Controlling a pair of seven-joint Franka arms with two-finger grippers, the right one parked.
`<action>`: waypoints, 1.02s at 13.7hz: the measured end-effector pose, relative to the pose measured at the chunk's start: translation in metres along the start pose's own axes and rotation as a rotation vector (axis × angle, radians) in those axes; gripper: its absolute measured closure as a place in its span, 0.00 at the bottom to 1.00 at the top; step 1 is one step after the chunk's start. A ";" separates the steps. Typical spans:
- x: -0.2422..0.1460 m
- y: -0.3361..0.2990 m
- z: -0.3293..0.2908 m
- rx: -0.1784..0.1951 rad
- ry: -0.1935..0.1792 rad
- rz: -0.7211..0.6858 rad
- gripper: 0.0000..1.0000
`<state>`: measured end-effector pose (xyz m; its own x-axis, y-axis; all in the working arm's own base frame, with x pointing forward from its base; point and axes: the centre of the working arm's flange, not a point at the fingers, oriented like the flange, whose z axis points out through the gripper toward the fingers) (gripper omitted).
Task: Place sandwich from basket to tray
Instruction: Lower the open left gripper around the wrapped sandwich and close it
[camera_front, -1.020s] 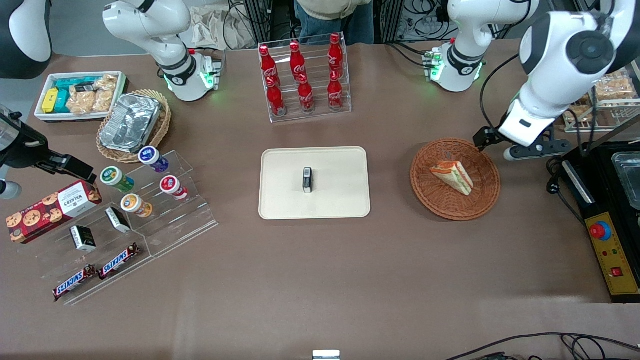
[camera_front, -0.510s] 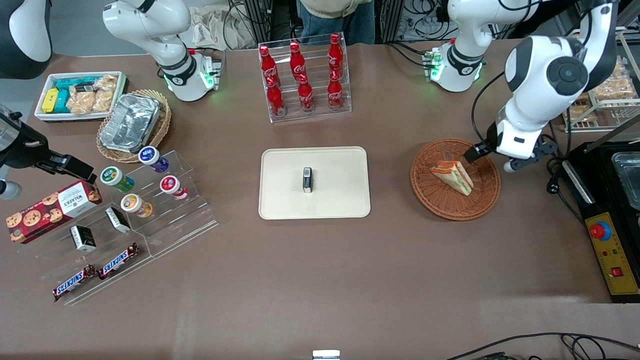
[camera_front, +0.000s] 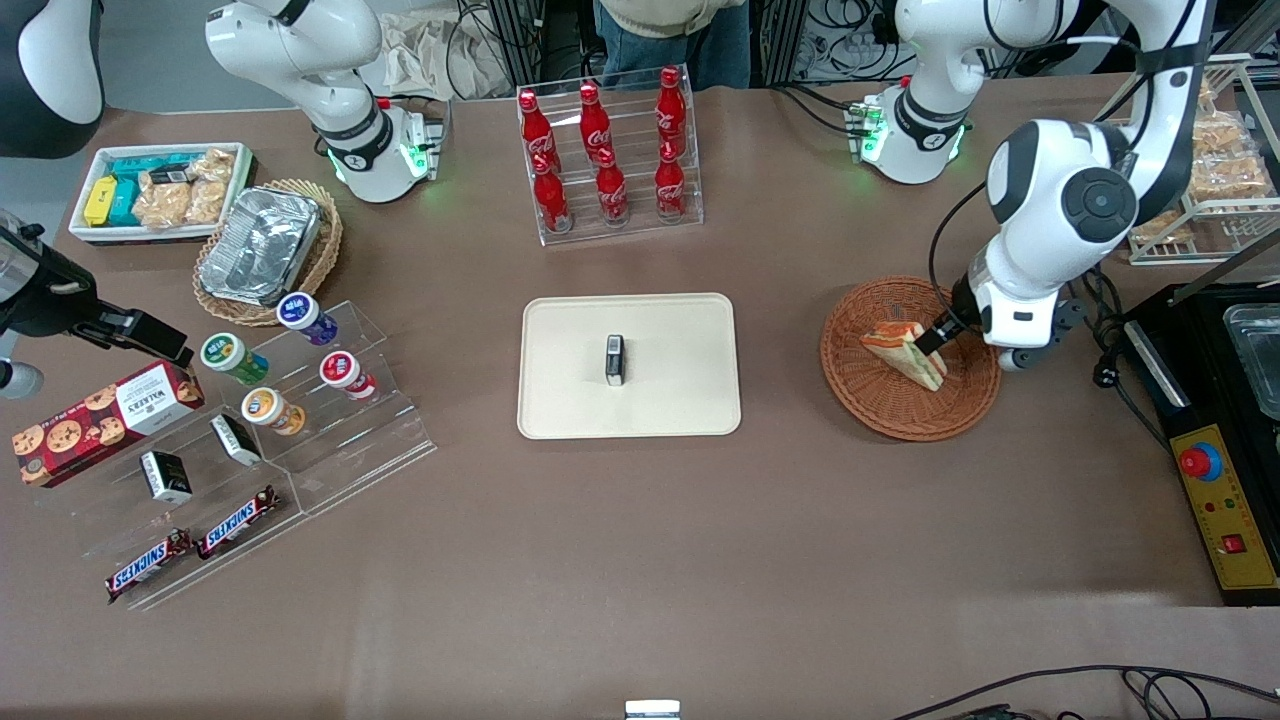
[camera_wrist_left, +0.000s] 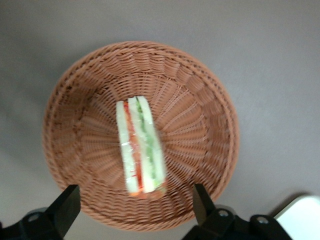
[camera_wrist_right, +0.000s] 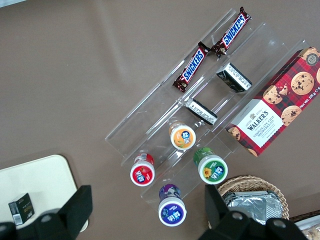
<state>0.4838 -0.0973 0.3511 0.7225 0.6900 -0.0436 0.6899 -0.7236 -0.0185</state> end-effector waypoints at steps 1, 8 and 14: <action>-0.004 0.005 0.006 -0.007 0.005 -0.037 0.00; -0.015 0.000 0.044 0.001 -0.003 -0.116 0.00; -0.022 -0.013 0.062 0.025 -0.017 -0.123 0.00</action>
<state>0.4565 -0.1042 0.2902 0.6314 0.7734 -0.0559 0.7720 -0.6338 -0.0494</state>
